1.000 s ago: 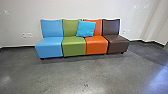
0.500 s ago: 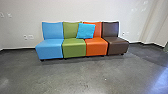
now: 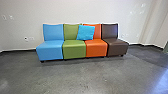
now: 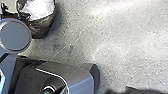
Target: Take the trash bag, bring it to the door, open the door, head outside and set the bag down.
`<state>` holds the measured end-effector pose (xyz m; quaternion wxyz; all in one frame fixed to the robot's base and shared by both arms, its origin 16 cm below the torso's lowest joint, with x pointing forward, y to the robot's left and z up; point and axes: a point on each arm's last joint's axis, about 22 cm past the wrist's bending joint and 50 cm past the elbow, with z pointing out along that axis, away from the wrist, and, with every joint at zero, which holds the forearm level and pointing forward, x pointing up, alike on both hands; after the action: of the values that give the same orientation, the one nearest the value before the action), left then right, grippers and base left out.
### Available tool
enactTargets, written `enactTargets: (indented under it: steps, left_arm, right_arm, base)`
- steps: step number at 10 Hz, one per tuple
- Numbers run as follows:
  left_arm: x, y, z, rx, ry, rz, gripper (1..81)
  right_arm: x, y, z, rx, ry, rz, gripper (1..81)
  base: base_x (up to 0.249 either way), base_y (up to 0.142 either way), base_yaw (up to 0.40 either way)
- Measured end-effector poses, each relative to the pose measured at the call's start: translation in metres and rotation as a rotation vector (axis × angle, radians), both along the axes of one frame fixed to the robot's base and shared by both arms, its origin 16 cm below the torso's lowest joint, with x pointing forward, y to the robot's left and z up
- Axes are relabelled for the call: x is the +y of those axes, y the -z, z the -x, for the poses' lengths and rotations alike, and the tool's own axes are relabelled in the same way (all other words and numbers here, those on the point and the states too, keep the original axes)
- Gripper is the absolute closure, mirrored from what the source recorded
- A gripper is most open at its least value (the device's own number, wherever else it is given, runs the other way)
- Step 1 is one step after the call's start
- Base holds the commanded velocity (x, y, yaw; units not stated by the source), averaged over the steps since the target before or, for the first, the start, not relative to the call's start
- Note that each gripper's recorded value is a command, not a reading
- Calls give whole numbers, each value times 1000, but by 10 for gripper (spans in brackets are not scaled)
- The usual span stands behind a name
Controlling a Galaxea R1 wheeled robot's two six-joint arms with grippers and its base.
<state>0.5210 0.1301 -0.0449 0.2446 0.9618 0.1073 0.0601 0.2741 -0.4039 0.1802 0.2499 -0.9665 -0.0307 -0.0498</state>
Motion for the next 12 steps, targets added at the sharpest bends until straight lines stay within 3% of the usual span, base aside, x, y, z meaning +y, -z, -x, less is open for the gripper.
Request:
enactTargets:
  steps: [2,3,6,7,12]
  left_arm:
    - [-2,11,7,-32,-6,-16,10]
    - [-3,20,15,-28,-10,-19,10]
    - [-10,47,32,41,1,-6,10]
    - [-13,50,34,53,5,-1,10]
    - [-14,53,37,61,2,-3,10]
  right_arm:
    - [1,1,1,6,0,-2,10]
    - [1,4,3,25,1,-3,10]
    - [16,23,11,116,-7,-29,10]
    - [16,26,12,128,-6,-29,10]
    - [16,30,16,141,-5,-28,10]
  base:
    - [0,0,0]
    - [0,0,0]
    - [0,0,0]
    - [0,0,0]
    - [0,0,0]
